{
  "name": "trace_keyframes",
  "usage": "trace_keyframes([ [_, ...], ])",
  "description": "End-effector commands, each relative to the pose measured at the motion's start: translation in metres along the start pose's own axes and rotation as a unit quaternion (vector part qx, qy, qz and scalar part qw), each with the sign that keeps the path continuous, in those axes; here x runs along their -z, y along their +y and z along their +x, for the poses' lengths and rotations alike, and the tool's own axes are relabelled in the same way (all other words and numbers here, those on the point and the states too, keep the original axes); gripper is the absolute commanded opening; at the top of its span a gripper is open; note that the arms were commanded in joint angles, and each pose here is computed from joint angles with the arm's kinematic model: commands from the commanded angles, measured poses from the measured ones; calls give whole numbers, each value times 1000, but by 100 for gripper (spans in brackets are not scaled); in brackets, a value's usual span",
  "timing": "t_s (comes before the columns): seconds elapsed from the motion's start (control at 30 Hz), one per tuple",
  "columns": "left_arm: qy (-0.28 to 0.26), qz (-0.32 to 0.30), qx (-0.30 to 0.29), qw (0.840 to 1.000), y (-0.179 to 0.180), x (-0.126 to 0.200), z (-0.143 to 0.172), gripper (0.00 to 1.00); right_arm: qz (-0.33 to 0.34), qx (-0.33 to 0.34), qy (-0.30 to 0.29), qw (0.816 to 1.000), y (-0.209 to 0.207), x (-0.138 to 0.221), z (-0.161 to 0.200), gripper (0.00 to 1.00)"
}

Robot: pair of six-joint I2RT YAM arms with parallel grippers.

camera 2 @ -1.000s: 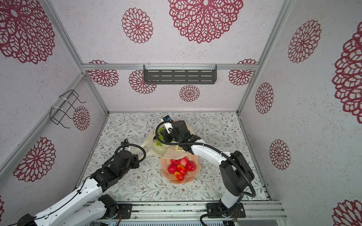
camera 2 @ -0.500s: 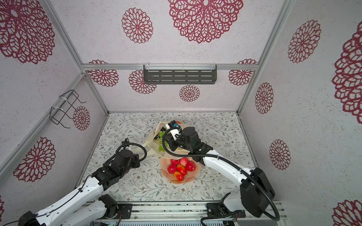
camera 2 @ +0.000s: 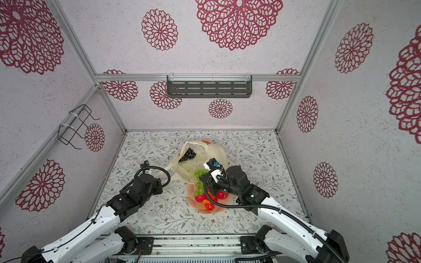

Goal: Take fruits out of the plastic bag
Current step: Take out the fake fruit from the plastic bag, then place the fake fruit on the plate.

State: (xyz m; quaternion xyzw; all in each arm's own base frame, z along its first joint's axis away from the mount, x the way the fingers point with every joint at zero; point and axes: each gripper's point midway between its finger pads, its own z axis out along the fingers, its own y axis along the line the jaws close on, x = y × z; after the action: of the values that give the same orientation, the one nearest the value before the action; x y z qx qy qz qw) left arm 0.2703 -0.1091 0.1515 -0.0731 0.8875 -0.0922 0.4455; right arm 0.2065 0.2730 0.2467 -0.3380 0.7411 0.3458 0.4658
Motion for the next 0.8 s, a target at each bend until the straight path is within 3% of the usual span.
trace_keyframes([
  [0.0, -36, 2, 15, 999, -2, 0, -17, 3, 38, -45, -9, 998, -11, 13, 9, 17],
  [0.37, -57, 1, 35, 998, -3, -12, -17, 3, 128, -178, 1, 976, -41, 38, 63, 17],
  [0.57, -59, 0, 33, 998, -4, -16, -18, 3, 175, -214, 2, 961, -58, 39, 81, 17],
  [0.77, -54, 3, 36, 998, -2, -14, -14, 2, 176, -217, 20, 960, -61, 23, 85, 18],
])
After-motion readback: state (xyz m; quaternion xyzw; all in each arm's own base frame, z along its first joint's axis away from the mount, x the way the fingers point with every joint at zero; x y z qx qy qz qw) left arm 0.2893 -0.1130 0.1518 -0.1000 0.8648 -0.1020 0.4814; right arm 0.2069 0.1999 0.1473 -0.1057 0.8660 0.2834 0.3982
